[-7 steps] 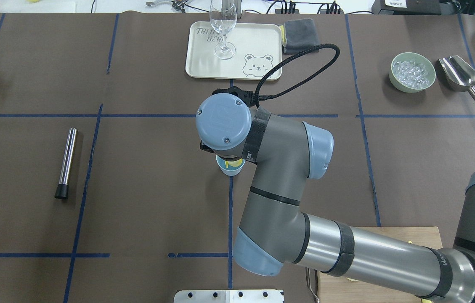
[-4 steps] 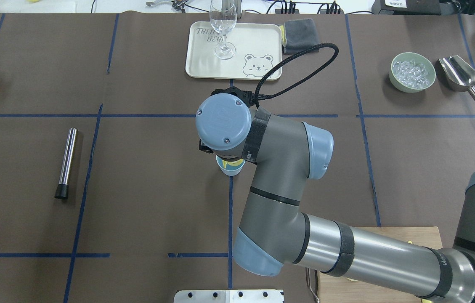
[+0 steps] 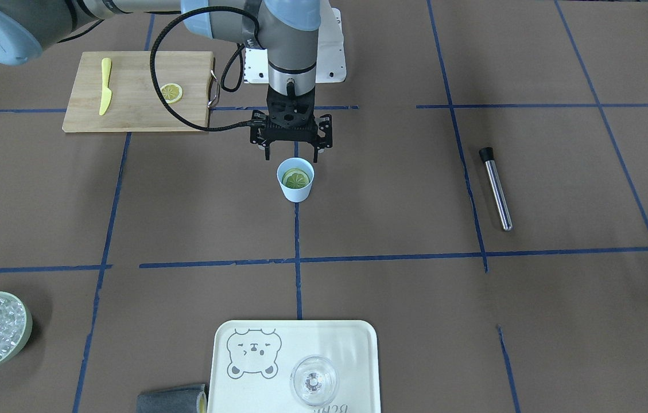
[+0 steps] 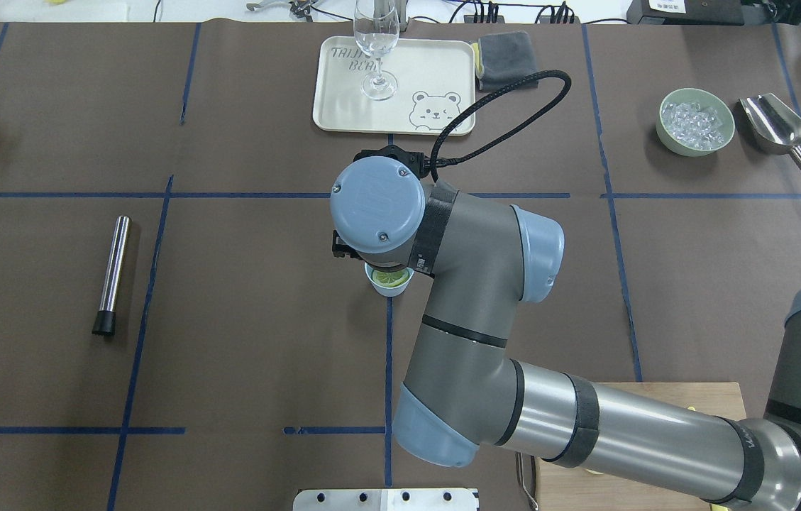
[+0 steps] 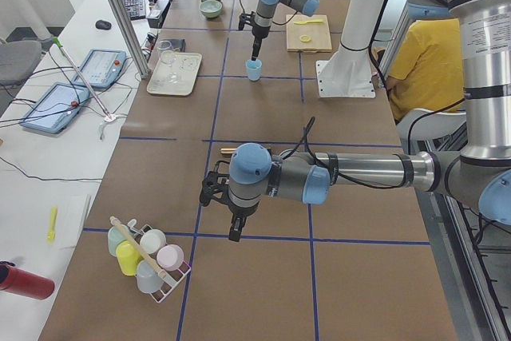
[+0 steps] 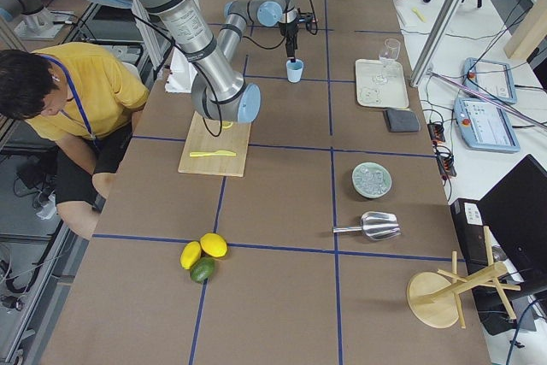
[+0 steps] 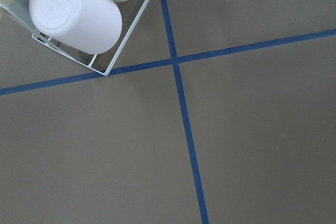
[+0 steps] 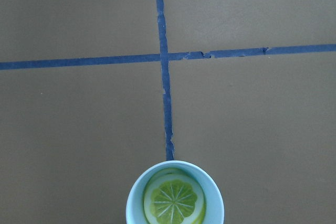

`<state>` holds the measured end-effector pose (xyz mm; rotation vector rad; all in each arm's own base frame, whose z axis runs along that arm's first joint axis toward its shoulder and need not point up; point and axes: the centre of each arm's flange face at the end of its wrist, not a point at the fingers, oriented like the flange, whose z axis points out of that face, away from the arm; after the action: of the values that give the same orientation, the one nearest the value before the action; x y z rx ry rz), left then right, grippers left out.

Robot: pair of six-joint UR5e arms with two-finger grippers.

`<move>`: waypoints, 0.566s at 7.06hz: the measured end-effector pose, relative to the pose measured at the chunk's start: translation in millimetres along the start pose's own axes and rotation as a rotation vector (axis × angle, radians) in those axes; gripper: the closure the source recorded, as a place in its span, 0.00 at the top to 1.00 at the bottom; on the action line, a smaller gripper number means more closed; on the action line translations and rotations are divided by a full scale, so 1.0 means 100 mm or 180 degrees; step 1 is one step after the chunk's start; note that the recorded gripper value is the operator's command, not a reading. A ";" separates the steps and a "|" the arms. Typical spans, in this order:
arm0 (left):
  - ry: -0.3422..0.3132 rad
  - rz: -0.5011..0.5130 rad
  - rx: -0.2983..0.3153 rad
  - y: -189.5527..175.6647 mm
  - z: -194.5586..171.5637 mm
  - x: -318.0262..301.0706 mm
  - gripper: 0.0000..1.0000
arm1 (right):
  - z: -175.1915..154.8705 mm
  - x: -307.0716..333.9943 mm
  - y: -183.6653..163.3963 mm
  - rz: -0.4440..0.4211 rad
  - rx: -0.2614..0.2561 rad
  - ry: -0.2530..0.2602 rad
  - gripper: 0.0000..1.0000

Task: Squeeze lemon into cup

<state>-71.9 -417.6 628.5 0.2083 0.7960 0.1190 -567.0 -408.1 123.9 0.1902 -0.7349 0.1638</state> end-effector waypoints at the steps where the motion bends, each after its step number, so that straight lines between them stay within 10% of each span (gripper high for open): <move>1: -0.0004 0.0000 0.0001 0.00 0.00 0.00 1.00 | 0.00 0.08 -0.10 -0.0014 -0.0040 0.0007 1.00; 4: -0.0035 0.0033 0.0034 -0.04 -0.04 0.03 1.00 | -0.11 0.97 -0.67 -0.0468 -0.0200 -0.0026 1.00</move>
<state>-72.4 -420.2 622.5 0.2232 0.7848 0.1232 -475.3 -462.7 174.0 0.1844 -0.7305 0.0002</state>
